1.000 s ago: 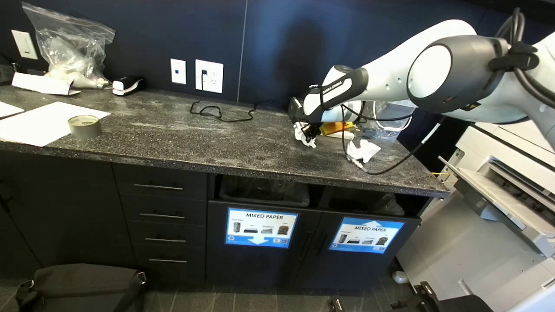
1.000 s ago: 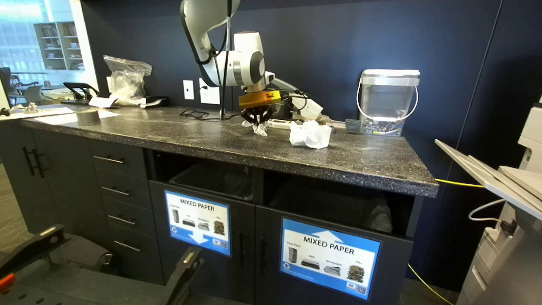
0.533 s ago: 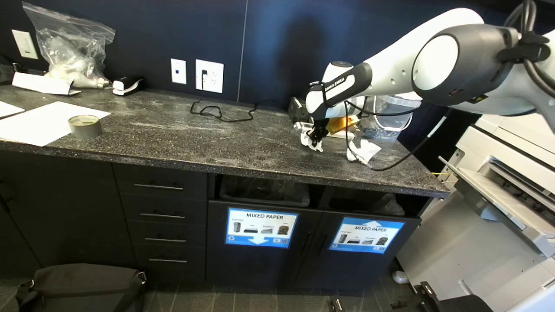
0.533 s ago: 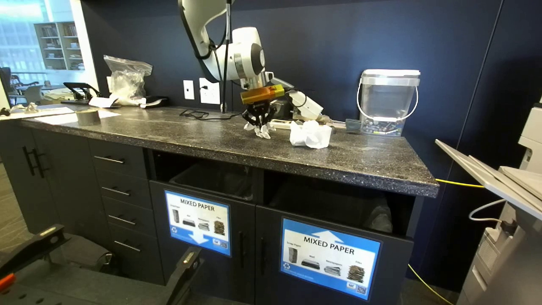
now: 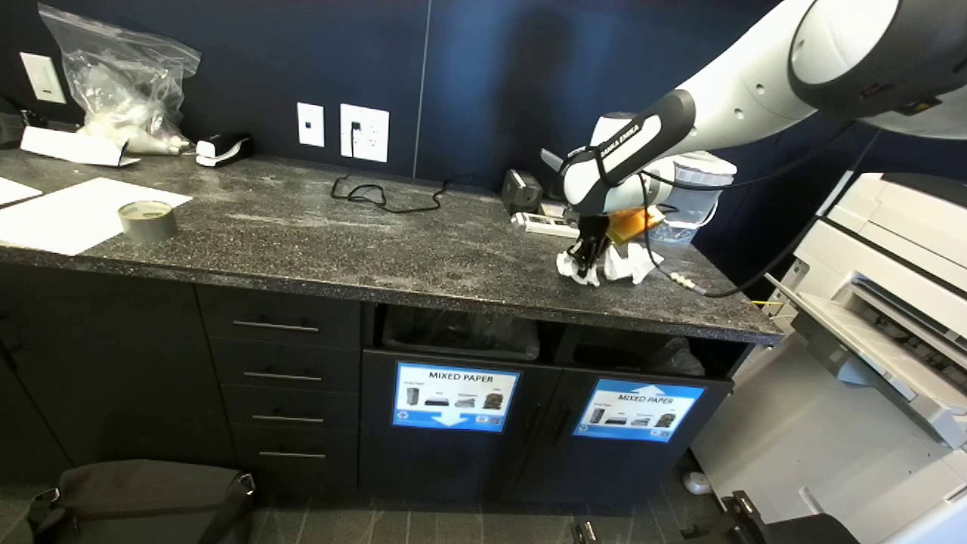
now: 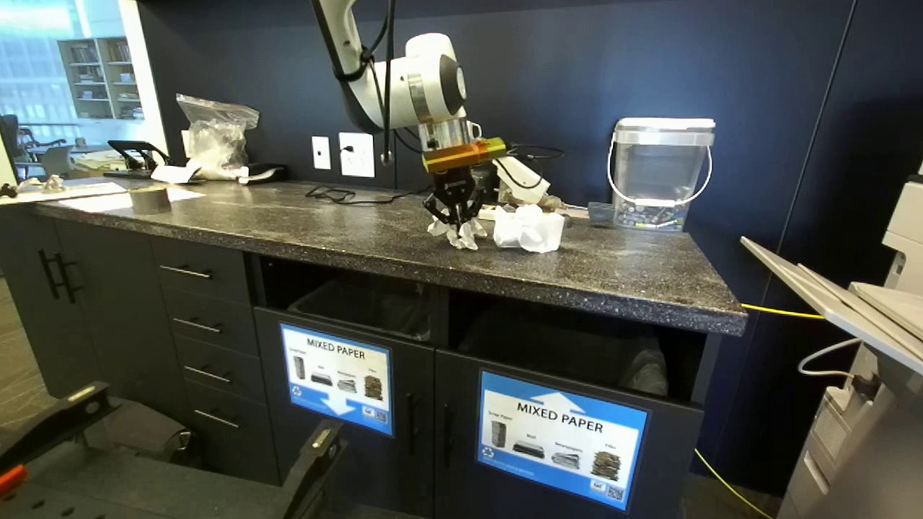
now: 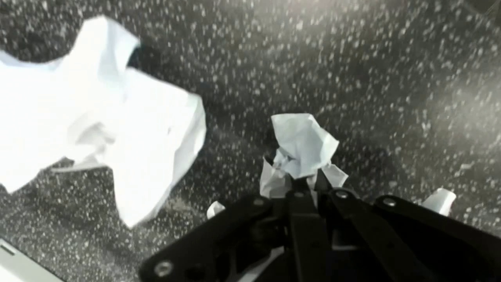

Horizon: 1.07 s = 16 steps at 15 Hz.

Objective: Remove all the paper trash from the base top and put them in the mixed paper bin on the right

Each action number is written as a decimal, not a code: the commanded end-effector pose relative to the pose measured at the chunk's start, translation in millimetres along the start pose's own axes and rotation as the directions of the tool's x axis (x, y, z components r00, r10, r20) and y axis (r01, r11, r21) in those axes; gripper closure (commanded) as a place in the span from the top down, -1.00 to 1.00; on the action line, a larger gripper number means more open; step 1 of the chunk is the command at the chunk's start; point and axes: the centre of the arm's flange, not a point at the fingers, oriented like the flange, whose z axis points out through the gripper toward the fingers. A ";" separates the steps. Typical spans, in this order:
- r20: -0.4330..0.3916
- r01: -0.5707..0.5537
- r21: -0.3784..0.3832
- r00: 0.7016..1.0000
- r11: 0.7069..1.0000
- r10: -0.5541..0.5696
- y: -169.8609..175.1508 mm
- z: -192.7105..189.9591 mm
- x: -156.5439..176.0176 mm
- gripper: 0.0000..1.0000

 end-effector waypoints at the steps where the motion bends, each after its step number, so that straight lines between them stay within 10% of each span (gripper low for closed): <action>1: 0.040 -0.019 0.012 0.999 1.000 0.019 -18.6 -17.4 -82.5 -0.86; 16: 0.032 -0.336 0.076 0.942 0.939 0.335 -63.3 10.5 -253.9 -0.86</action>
